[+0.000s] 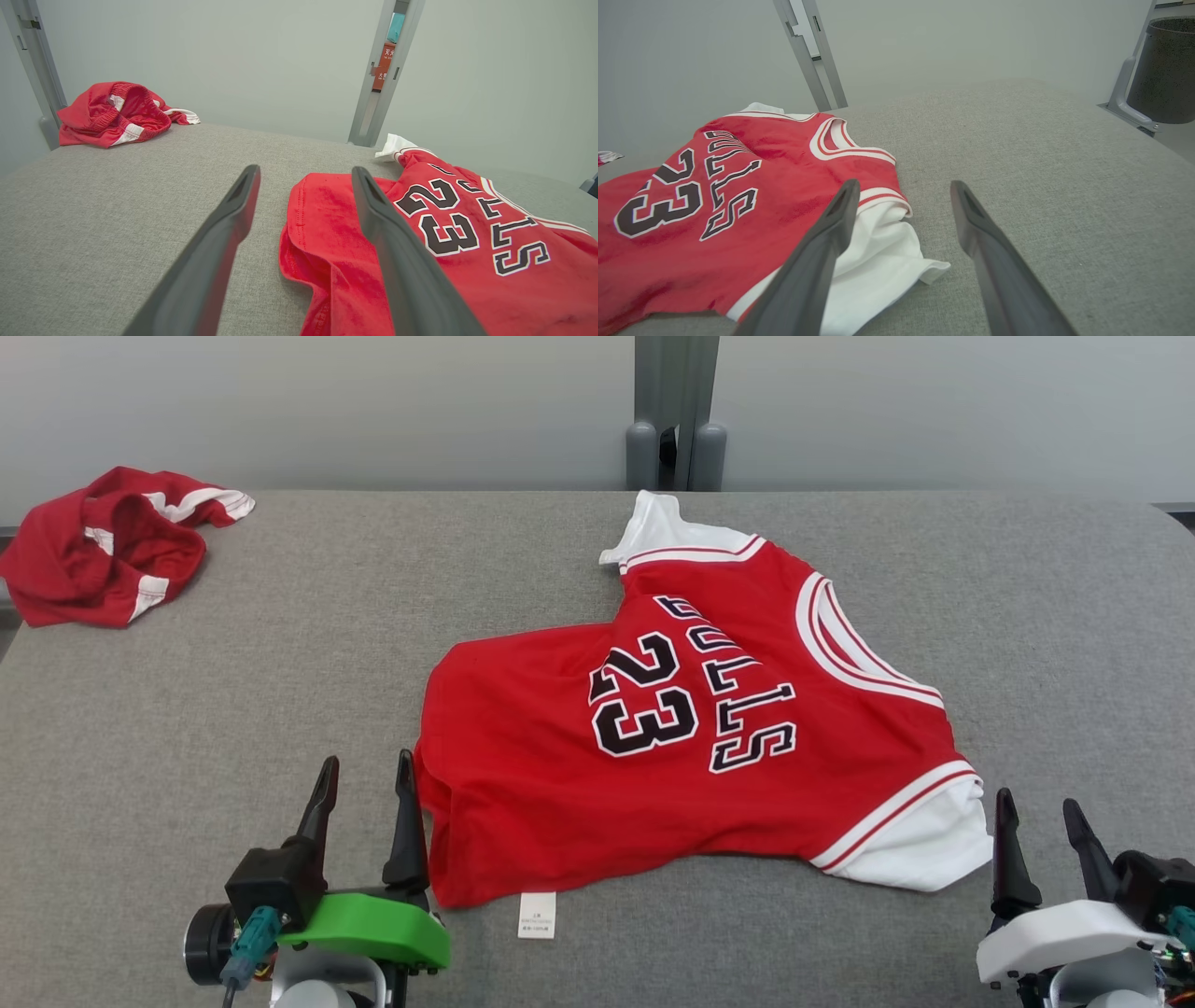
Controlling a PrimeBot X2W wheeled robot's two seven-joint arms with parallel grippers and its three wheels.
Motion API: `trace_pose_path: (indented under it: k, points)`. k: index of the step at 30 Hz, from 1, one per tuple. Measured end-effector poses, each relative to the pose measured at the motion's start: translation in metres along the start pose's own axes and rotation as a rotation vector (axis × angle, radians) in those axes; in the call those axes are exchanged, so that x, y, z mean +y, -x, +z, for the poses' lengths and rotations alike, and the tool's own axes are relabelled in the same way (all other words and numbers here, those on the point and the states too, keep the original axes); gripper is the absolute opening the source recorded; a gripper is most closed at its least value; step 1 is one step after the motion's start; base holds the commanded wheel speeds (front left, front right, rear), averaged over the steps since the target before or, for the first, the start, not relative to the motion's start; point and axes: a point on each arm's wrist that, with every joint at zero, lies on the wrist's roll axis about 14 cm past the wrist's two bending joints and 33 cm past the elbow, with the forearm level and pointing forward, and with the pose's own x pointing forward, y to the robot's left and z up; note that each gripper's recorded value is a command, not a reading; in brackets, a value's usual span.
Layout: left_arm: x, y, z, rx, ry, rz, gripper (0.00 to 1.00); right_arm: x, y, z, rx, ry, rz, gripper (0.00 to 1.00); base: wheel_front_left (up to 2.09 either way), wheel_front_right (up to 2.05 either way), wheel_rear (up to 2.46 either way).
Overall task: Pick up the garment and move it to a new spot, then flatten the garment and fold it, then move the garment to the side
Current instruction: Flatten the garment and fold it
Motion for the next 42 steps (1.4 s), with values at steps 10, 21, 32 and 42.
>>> trace_pose_path:
  k: [10, 21, 32, 42]
  points:
    - [0.000, 0.002, 0.003, -0.008, 0.003, 0.004, 1.00, 0.065, -0.039, 0.025, 0.050, 0.179, 0.189, 1.00, 0.00, 0.00, 0.00]
    - [0.029, 0.004, 0.012, -0.034, -0.001, 0.092, 1.00, 0.161, -0.093, -0.007, 0.239, 0.398, 0.488, 1.00, 0.00, 0.00, 0.00]
    - [0.064, 0.014, 0.008, -0.015, 0.007, 0.212, 1.00, 0.174, -0.130, -0.078, 0.538, 0.499, 0.539, 1.00, 0.00, 0.00, 0.00]
    - [0.079, 0.017, 0.004, 0.004, 0.004, 0.274, 1.00, 0.203, -0.153, -0.090, 0.555, 0.392, 0.565, 0.00, 0.00, 0.00, 0.00]
